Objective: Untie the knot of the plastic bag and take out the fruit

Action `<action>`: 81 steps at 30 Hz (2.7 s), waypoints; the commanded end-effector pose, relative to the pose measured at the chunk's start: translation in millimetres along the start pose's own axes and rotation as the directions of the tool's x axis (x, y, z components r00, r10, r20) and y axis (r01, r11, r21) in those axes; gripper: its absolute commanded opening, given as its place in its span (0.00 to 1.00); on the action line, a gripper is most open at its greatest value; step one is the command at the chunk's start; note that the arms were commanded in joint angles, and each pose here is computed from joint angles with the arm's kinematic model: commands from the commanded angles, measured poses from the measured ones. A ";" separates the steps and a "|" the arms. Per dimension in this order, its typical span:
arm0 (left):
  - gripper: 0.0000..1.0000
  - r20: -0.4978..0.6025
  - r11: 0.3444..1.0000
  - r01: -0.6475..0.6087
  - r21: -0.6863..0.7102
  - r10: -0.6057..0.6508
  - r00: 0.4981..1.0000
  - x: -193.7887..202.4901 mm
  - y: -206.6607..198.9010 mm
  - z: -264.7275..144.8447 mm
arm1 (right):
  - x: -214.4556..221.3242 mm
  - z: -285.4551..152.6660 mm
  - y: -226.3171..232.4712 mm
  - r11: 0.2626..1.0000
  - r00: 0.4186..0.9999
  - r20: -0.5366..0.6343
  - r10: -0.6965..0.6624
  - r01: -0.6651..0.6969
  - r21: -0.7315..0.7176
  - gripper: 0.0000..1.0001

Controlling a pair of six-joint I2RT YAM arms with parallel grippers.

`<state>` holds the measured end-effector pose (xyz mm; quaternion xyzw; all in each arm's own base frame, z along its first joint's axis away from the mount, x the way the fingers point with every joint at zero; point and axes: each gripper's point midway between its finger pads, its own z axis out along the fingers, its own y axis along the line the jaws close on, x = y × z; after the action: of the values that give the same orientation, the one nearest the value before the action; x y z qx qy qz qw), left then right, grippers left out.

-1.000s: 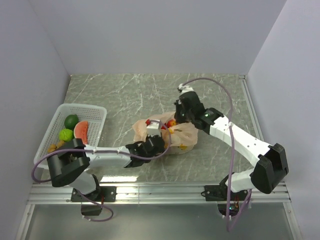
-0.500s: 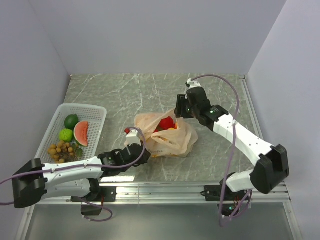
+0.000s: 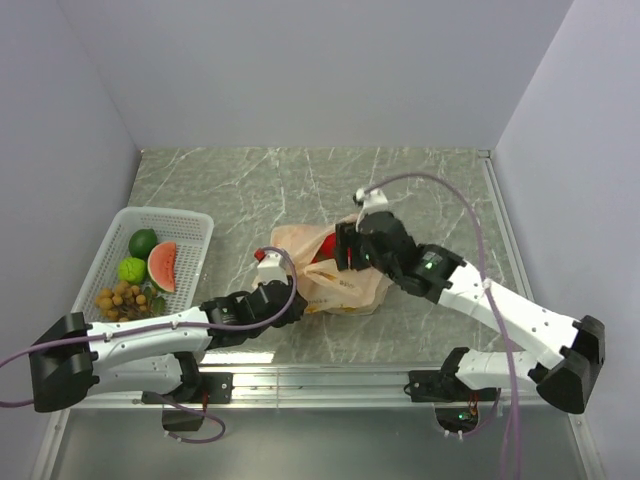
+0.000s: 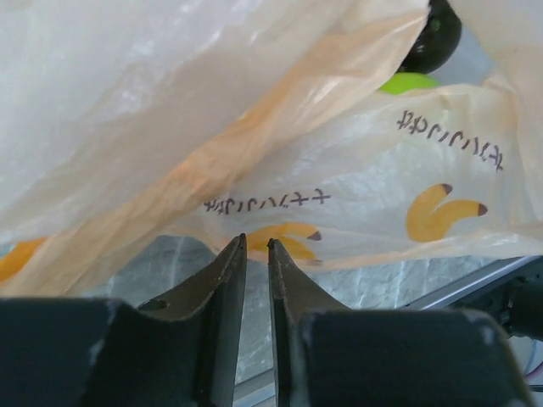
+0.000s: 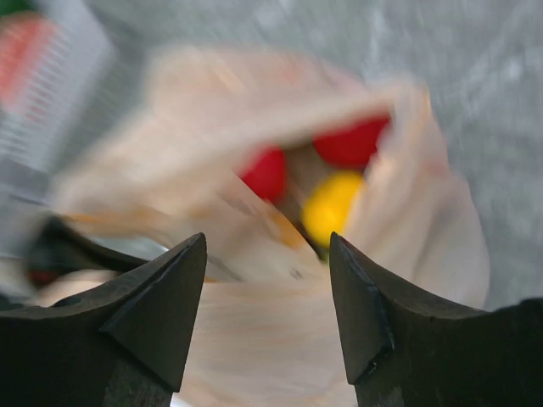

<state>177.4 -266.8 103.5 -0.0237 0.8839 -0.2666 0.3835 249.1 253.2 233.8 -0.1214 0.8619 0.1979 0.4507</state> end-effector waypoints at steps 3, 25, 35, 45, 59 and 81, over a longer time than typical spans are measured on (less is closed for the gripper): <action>0.22 0.005 1.000 0.029 0.012 -0.029 1.000 -6.9 -7.5 -5.2 | 114.6 -0.9 -77.1 0.960 0.973 -0.192 0.126 -0.071 0.272 0.63; 0.62 0.225 0.939 -0.224 0.260 0.167 0.960 -80.8 -143.3 26.7 | 91.0 -24.6 -69.2 0.956 0.963 -0.006 0.271 -0.269 0.114 0.02; 0.48 0.024 0.961 -0.260 0.091 0.259 0.966 -4.8 -82.0 81.3 | 64.1 -26.6 -98.4 0.922 0.949 0.100 0.300 -0.315 0.224 0.00; 0.05 -0.258 0.980 -0.185 0.069 0.196 0.946 73.9 -25.5 31.3 | 47.9 -30.0 -131.7 0.899 0.942 0.168 0.292 -0.330 0.287 0.00; 0.59 0.119 0.991 -0.128 0.031 0.124 0.985 -56.2 -86.5 20.7 | 91.2 -29.5 -106.8 0.945 0.957 0.049 0.286 -0.290 0.152 0.00; 0.94 0.018 0.934 -0.280 -0.221 0.291 0.957 -32.5 -17.0 67.2 | 100.2 -31.4 -104.0 0.940 0.948 0.045 0.315 -0.318 0.127 0.00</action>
<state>225.4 -319.4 76.9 0.0673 0.9069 -0.1445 0.3901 206.7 140.1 137.1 0.0494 0.8819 0.2043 0.4220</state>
